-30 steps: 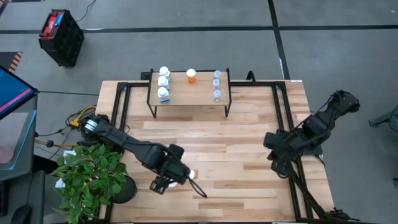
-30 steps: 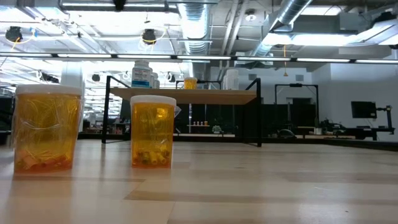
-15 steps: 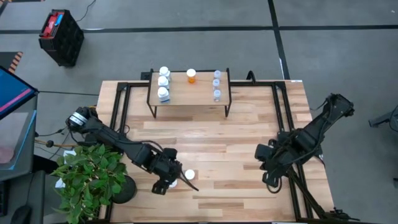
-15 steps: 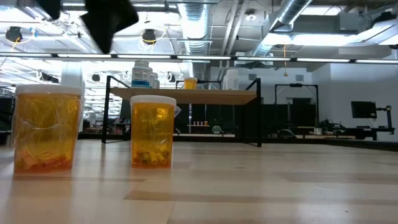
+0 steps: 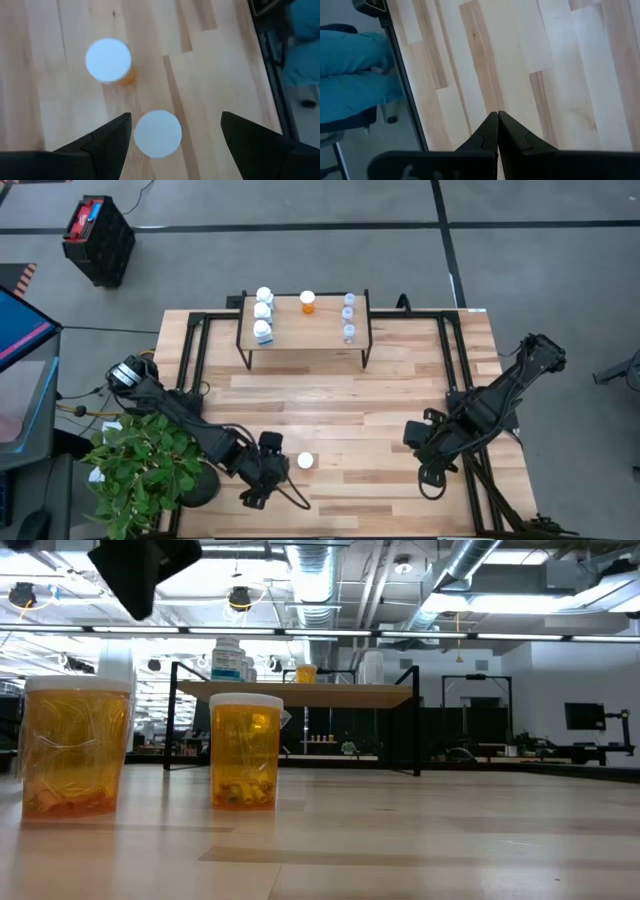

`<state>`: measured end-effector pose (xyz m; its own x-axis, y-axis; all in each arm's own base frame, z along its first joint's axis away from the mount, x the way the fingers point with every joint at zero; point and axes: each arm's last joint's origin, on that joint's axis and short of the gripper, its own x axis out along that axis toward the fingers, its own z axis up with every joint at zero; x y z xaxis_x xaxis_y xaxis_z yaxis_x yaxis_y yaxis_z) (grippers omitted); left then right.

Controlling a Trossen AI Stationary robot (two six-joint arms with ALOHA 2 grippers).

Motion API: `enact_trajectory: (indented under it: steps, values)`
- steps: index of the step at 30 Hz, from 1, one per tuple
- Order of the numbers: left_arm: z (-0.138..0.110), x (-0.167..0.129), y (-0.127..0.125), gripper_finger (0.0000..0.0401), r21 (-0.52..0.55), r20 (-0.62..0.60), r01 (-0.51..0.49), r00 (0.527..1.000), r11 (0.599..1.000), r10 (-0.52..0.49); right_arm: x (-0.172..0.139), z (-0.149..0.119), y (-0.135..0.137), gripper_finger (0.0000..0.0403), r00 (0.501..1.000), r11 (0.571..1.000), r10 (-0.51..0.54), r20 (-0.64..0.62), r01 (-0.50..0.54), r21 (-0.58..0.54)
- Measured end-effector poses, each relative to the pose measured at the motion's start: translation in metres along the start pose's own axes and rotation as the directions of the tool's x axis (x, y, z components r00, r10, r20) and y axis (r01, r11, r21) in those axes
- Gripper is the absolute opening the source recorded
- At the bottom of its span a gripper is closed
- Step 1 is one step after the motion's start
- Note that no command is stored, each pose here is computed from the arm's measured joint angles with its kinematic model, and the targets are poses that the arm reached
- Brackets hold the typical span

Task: Pick and place medicine bottles onto shelf by color
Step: Put the left orange pill bottle on the shelf aligned with the other orange pill bottle

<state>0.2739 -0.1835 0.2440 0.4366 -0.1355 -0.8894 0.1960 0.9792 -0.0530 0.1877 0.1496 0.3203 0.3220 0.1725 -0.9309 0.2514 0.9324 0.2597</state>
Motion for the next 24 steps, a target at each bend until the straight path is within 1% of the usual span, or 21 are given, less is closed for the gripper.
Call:
enact_trajectory:
  steps: [3, 7, 10, 15, 18, 20, 22, 24]
  values:
    - [0.001, 0.003, 0.001, 0.0296, -0.050, -0.003, 0.000, 1.000, 0.999, 0.000, -0.001, 0.000, -0.001, 0.0026, 1.000, 1.000, 0.000, 0.001, 0.000, 0.002]
    - [0.001, 0.015, -0.002, 0.0308, -0.098, -0.043, 0.027, 0.999, 0.995, -0.031, -0.001, 0.000, -0.001, 0.0026, 1.000, 1.000, 0.000, 0.001, 0.000, 0.002]
    - [-0.003, 0.028, -0.003, 0.0320, -0.089, -0.104, 0.027, 0.994, 0.996, -0.036, -0.001, 0.000, -0.001, 0.0026, 1.000, 1.000, 0.001, 0.000, -0.001, 0.002]
    - [-0.004, 0.033, -0.004, 0.0337, -0.079, -0.124, 0.039, 0.991, 0.996, -0.048, -0.001, 0.000, -0.001, 0.0026, 1.000, 1.000, 0.001, 0.000, -0.001, 0.002]
    - [-0.002, 0.032, -0.004, 0.0338, -0.086, -0.114, 0.040, 0.992, 0.996, -0.049, -0.001, 0.000, 0.000, 0.0026, 1.000, 1.000, 0.003, 0.001, -0.003, 0.003]
    - [0.001, 0.030, -0.005, 0.0339, -0.069, -0.099, 0.034, 0.994, 0.997, -0.041, -0.001, 0.000, 0.000, 0.0026, 1.000, 1.000, 0.002, 0.001, -0.002, 0.002]
    - [0.003, 0.029, -0.005, 0.0339, -0.049, -0.081, 0.021, 0.996, 0.999, -0.025, -0.001, 0.000, 0.000, 0.0026, 1.000, 1.000, 0.002, 0.000, -0.002, 0.001]
    - [0.002, 0.028, -0.004, 0.0339, -0.037, -0.089, -0.005, 0.996, 0.999, 0.002, -0.001, 0.000, 0.000, 0.0026, 1.000, 1.000, 0.002, 0.000, -0.002, 0.002]
